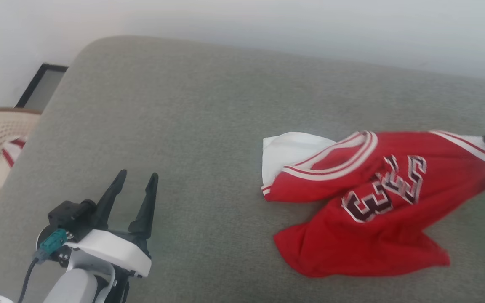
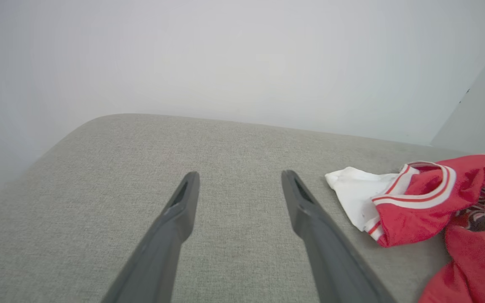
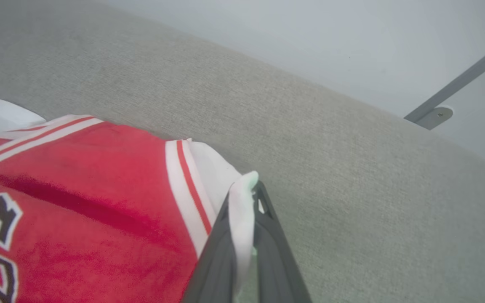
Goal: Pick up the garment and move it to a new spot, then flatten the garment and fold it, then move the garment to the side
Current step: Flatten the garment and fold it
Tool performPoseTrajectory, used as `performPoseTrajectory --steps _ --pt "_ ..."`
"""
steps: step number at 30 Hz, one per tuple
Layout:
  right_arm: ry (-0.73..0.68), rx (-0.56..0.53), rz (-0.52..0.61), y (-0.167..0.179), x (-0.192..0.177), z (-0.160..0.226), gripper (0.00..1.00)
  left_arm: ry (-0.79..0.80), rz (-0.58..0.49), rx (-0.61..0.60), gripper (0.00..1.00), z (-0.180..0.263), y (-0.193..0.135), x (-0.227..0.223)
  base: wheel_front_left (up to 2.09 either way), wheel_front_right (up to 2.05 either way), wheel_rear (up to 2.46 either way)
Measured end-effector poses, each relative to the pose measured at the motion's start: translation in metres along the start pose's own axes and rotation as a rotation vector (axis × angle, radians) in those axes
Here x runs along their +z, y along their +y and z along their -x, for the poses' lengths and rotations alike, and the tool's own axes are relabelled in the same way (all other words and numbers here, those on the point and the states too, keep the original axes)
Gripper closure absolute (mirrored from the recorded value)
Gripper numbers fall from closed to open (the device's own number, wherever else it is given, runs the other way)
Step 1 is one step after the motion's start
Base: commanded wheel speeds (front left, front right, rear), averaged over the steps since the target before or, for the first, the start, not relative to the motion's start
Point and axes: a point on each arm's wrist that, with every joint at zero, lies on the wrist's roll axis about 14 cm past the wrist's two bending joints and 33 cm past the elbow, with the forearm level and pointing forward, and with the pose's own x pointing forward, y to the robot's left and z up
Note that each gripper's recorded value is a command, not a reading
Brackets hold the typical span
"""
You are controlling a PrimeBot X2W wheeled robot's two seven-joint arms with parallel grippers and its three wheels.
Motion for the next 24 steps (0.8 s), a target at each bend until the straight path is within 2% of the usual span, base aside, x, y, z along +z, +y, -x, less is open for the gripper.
performPoseTrajectory --steps 5,8,13,18,19,20,21,24 --pt "0.037 -0.086 -0.092 -0.032 -0.036 0.030 1.00 -0.006 0.005 -0.035 0.00 -0.003 -0.011 0.003 0.00 0.00 0.00" --pt "0.095 -0.122 -0.147 -0.041 -0.069 0.041 1.00 -0.011 0.006 -0.045 0.00 -0.004 -0.014 0.004 0.00 0.00 0.00" --pt "0.159 -0.140 -0.232 -0.034 -0.111 0.047 1.00 -0.001 0.000 -0.055 0.00 -0.003 -0.015 0.004 0.00 0.00 0.00" --pt "0.143 -0.141 -0.257 -0.024 -0.115 0.047 1.00 0.016 -0.009 -0.087 0.00 -0.004 -0.021 0.003 0.00 0.00 0.00" --pt "0.135 -0.141 -0.256 -0.022 -0.113 0.047 0.81 0.024 -0.015 -0.098 0.00 -0.004 -0.022 0.002 0.00 0.00 0.00" --pt "0.120 -0.142 -0.250 -0.022 -0.109 0.049 0.53 0.034 -0.022 -0.109 0.00 -0.004 -0.024 0.002 0.00 0.00 0.00" --pt "0.100 -0.143 -0.246 -0.022 -0.104 0.050 0.00 0.041 -0.027 -0.124 0.00 -0.005 -0.026 0.002 0.00 0.00 0.00" --pt "0.033 -0.145 -0.239 -0.021 -0.087 0.056 0.00 0.070 -0.039 -0.176 0.00 -0.007 -0.037 0.003 0.00 0.00 0.00"
